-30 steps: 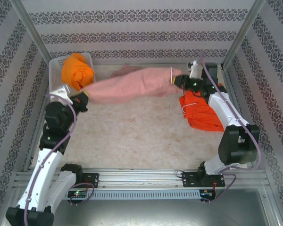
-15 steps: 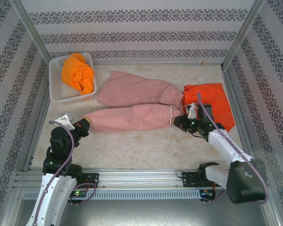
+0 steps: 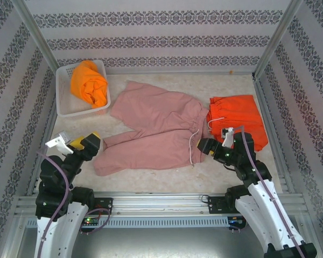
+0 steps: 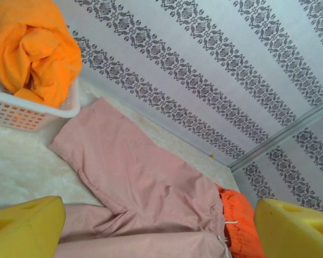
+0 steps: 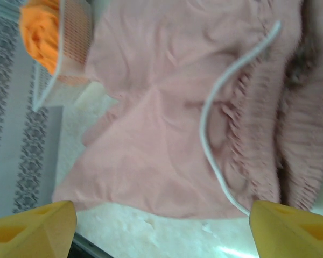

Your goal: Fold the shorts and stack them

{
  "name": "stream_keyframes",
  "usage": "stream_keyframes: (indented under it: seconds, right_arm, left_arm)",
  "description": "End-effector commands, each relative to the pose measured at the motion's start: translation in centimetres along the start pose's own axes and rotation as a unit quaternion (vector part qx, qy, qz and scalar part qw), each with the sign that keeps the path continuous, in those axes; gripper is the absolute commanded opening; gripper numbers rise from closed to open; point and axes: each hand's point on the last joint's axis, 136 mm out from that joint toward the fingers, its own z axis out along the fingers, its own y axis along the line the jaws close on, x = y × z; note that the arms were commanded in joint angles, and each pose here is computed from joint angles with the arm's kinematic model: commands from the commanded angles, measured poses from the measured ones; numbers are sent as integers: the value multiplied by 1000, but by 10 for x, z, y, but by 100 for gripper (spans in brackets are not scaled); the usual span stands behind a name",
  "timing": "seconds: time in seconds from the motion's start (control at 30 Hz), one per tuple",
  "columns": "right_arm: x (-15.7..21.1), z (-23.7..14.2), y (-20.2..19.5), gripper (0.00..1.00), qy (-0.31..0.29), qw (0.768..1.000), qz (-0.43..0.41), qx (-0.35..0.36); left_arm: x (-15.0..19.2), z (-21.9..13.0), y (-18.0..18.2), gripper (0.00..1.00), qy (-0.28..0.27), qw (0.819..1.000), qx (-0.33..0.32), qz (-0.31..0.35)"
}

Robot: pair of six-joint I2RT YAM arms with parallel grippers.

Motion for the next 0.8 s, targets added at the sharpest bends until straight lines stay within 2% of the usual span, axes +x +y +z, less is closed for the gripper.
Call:
stream_keyframes:
  seconds: [0.0, 0.13, 0.27, 0.43, 0.63, 0.77]
  right_arm:
    - [-16, 8, 16, 86, -2, 1000, -12, 3]
    - [-8, 46, 34, 86, 70, 996, -48, 22]
    - [16, 90, 49, 86, 127, 987, -89, 37]
    - [58, 131, 36, 87, 197, 971, -113, 76]
    - [96, 144, -24, 85, 251, 952, -88, 150]
    - [110, 140, -52, 85, 272, 940, -89, 184]
  left_arm:
    - [17, 23, 2, 96, 48, 999, 6, -9]
    - [45, 50, 13, 98, 113, 993, 0, -45]
    - [64, 68, 27, 100, 160, 986, -23, -47]
    - [80, 86, 54, 99, 200, 975, -86, -48]
    - [91, 93, 97, 82, 209, 957, -194, -58]
    - [95, 97, 111, 72, 203, 952, -221, -63]
